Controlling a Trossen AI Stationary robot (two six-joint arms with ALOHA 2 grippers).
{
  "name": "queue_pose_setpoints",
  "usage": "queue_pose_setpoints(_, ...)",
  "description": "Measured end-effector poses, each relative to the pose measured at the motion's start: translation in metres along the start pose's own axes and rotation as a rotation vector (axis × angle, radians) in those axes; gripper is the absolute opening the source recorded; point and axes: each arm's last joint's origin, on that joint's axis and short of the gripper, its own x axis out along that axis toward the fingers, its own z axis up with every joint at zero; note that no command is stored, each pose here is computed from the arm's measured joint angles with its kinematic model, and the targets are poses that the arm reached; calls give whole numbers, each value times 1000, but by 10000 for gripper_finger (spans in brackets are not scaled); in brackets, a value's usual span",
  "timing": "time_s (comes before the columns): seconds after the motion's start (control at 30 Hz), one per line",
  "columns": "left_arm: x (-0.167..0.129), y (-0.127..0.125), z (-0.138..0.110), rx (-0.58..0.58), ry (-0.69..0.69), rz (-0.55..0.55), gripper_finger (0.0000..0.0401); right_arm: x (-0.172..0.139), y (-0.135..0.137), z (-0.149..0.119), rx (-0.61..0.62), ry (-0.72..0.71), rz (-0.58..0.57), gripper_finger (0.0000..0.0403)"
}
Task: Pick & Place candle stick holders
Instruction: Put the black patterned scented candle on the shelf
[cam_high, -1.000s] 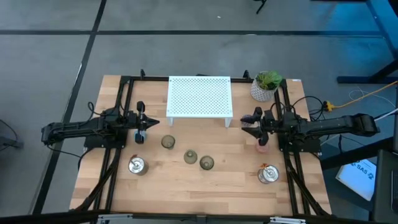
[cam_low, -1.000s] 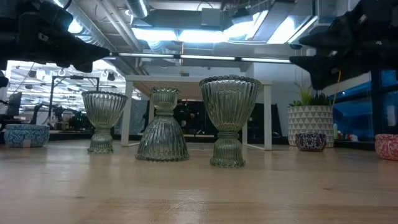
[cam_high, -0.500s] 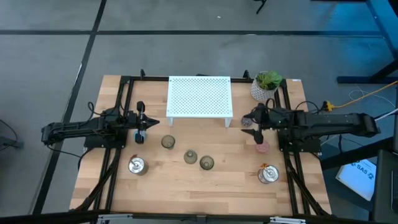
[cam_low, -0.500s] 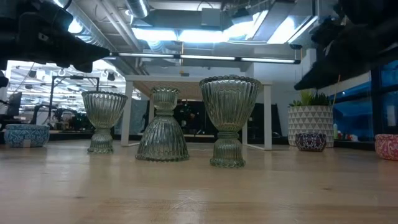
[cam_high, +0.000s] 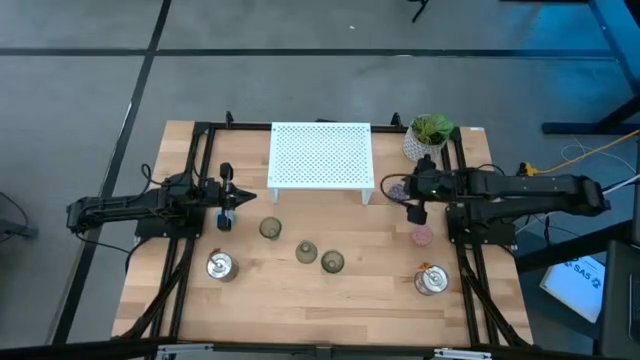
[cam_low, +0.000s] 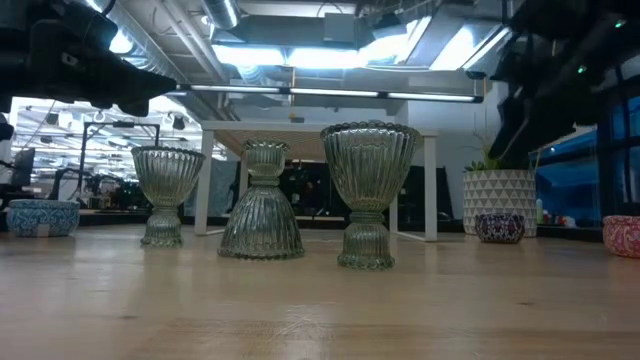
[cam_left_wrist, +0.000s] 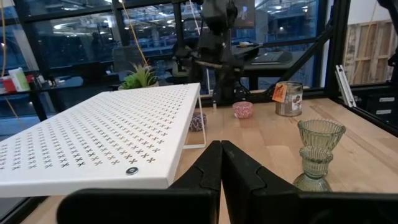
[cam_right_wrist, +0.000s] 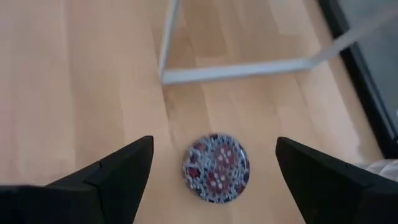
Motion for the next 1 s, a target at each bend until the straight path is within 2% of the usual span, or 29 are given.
queue_pose_setpoints(0.33, 0, 0, 0, 0, 0, 0, 2, 28, -7, -1, 239, 149, 90, 343)
queue_pose_setpoints(0.6, 0, 0, 0, 0, 0, 0, 2, 41, -20, 1, 257, 156, 51, 343)
queue_pose_setpoints(0.83, 0, 0, 0, 0, 1, 0, 2, 58, -30, -6, 271, 257, 25, 343)
queue_pose_setpoints(1.0, 0, 0, 0, 0, 0, 0, 2, 70, -32, -10, 305, 306, 100, 343)
